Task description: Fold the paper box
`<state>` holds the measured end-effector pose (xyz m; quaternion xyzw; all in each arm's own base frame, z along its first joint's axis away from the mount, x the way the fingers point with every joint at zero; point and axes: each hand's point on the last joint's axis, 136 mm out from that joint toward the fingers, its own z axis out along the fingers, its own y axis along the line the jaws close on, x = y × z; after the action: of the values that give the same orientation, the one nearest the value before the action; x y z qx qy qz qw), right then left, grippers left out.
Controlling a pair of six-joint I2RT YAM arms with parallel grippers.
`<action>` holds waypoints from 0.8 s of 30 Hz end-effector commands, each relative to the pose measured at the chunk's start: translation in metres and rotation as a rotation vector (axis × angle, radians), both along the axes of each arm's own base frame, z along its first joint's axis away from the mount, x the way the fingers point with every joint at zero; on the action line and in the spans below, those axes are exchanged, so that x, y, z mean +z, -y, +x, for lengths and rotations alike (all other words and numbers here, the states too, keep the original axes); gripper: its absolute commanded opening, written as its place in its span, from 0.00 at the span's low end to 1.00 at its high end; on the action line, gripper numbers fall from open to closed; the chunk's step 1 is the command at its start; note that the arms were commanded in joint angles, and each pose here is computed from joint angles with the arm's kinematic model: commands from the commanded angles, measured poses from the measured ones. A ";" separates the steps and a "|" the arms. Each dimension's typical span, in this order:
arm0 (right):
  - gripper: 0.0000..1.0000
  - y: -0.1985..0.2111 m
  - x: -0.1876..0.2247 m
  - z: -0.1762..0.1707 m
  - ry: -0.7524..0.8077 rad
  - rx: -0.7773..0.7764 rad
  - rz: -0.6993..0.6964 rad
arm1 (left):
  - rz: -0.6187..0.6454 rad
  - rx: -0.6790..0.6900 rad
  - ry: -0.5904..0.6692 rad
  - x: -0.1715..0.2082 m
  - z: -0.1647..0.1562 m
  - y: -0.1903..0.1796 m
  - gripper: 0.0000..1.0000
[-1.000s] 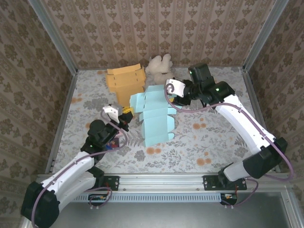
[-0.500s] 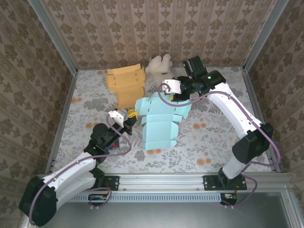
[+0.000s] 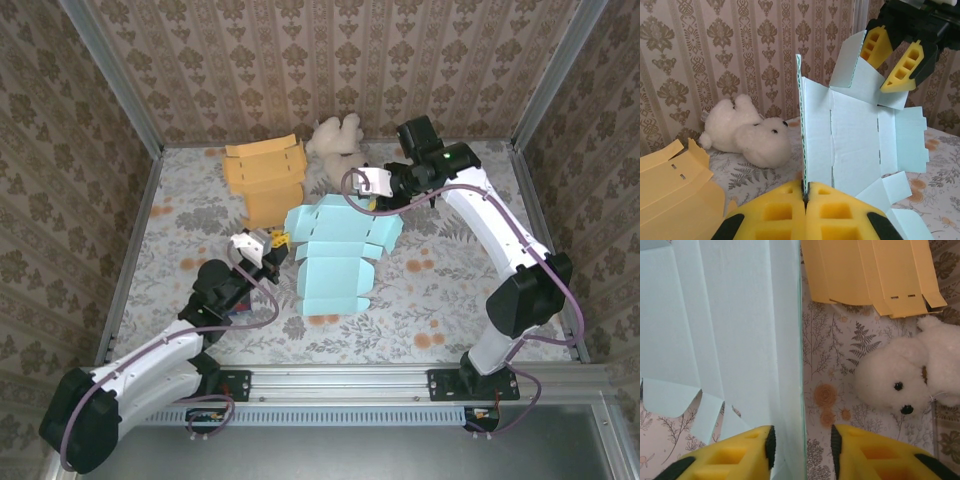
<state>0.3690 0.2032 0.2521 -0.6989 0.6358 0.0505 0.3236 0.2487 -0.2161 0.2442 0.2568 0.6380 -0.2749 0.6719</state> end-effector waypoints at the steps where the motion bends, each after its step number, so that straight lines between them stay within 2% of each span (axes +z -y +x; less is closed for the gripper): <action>1: 0.33 -0.005 0.002 -0.007 -0.024 0.036 0.020 | -0.021 -0.001 0.056 0.016 -0.002 0.001 0.00; 9: 0.32 -0.006 -0.002 -0.007 -0.029 0.036 0.009 | -0.026 -0.022 0.065 0.018 -0.007 0.003 0.00; 12: 0.23 -0.006 -0.003 -0.008 -0.034 0.039 0.004 | -0.029 -0.017 0.068 0.019 -0.007 0.002 0.00; 16: 0.05 -0.007 -0.006 -0.010 -0.041 0.042 -0.006 | -0.033 -0.001 0.060 0.019 -0.005 0.000 0.00; 18: 0.00 -0.005 -0.008 -0.012 -0.051 0.044 -0.020 | -0.039 0.011 0.053 0.019 -0.003 -0.002 0.00; 20: 0.00 -0.003 -0.013 -0.012 -0.058 0.034 -0.054 | -0.057 0.053 0.028 0.020 0.003 -0.007 0.00; 21: 0.00 -0.001 -0.015 -0.011 -0.064 0.021 -0.071 | -0.071 0.092 0.006 0.021 0.007 -0.012 0.02; 23: 0.00 0.002 -0.020 -0.009 -0.093 -0.007 -0.111 | -0.106 0.178 -0.053 0.023 0.017 -0.024 0.19; 24: 0.00 0.004 -0.022 -0.008 -0.115 -0.025 -0.129 | -0.126 0.216 -0.099 0.023 0.020 -0.030 0.23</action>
<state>0.3628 0.2090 0.2415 -0.7096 0.6401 0.0550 0.2892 0.2559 -0.2067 0.2390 0.2167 0.6659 -0.2588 0.6654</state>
